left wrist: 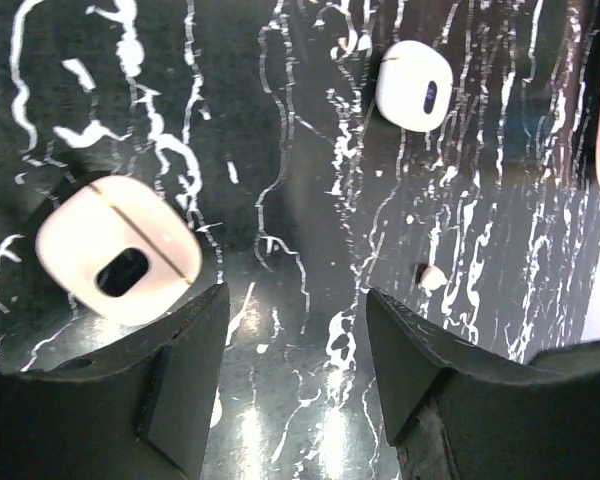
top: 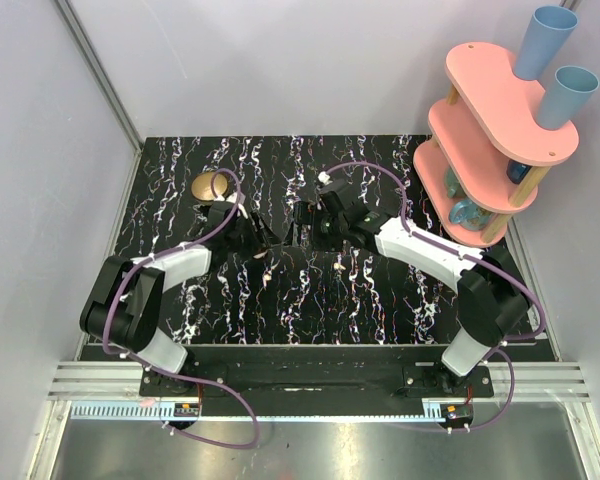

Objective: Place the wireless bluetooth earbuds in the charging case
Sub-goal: Move the charging case to the center of the board, then pick up the charging case from the center of the board.

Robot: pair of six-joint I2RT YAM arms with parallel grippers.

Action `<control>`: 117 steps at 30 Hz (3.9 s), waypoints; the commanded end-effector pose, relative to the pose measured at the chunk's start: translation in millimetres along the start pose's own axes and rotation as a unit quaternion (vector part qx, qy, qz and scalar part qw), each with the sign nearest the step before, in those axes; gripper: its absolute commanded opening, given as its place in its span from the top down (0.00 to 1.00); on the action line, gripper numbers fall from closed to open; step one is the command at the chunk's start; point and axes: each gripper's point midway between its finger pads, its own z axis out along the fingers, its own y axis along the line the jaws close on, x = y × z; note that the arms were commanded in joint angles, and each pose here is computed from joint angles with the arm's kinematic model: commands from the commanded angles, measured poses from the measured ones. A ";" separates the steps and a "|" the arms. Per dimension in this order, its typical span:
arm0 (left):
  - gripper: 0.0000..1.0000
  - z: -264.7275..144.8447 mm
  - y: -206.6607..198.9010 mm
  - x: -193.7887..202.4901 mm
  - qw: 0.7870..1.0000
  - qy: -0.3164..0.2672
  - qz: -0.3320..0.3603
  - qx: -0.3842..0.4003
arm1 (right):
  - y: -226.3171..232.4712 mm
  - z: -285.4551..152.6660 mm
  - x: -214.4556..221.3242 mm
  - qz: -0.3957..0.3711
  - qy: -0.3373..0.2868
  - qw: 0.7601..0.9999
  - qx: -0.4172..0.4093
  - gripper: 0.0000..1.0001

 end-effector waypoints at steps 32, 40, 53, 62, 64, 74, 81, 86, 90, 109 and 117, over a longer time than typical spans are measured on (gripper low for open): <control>0.01 -238.5 -36.3 -114.3 0.924 -0.356 0.118 -0.068 | 5.8 72.6 -31.4 -0.263 -0.072 0.962 -0.006 0.11; 0.01 -254.2 -30.9 -111.9 0.918 -0.372 0.114 -0.082 | 20.4 128.2 -7.1 -0.325 -0.054 0.944 -0.006 0.16; 0.01 -249.3 -23.9 -108.8 0.919 -0.369 0.107 -0.087 | 20.5 162.8 -9.4 -0.382 -0.053 0.923 0.004 0.22; 0.01 -244.3 -20.3 -106.7 0.922 -0.364 0.101 -0.089 | 13.9 175.9 4.9 -0.379 -0.035 0.925 0.008 0.25; 0.01 -244.4 -21.5 -106.4 0.922 -0.363 0.102 -0.086 | 13.1 177.2 4.6 -0.380 -0.035 0.924 0.009 0.25; 0.01 -241.1 -20.4 -106.5 0.924 -0.359 0.099 -0.088 | 9.6 178.8 6.2 -0.382 -0.033 0.924 0.013 0.33; 0.01 -238.4 -19.7 -105.1 0.926 -0.355 0.096 -0.086 | 2.9 176.5 12.4 -0.383 -0.026 0.923 0.021 0.34; 0.01 -240.2 -19.1 -106.6 0.926 -0.359 0.084 -0.088 | 3.6 173.7 11.8 -0.387 -0.029 0.921 0.023 0.45; 0.01 -241.5 -19.6 -108.3 0.925 -0.360 0.076 -0.089 | 6.7 172.5 10.9 -0.388 -0.030 0.921 0.021 0.57; 0.01 -223.8 -31.7 -105.0 0.942 -0.318 0.093 -0.063 | 84.9 8.1 -40.6 -0.481 -0.221 0.845 -0.075 1.00; 0.01 -207.4 -86.6 -90.3 0.959 -0.233 0.149 0.066 | 90.1 -62.9 -20.0 -0.617 -0.260 0.733 -0.118 1.00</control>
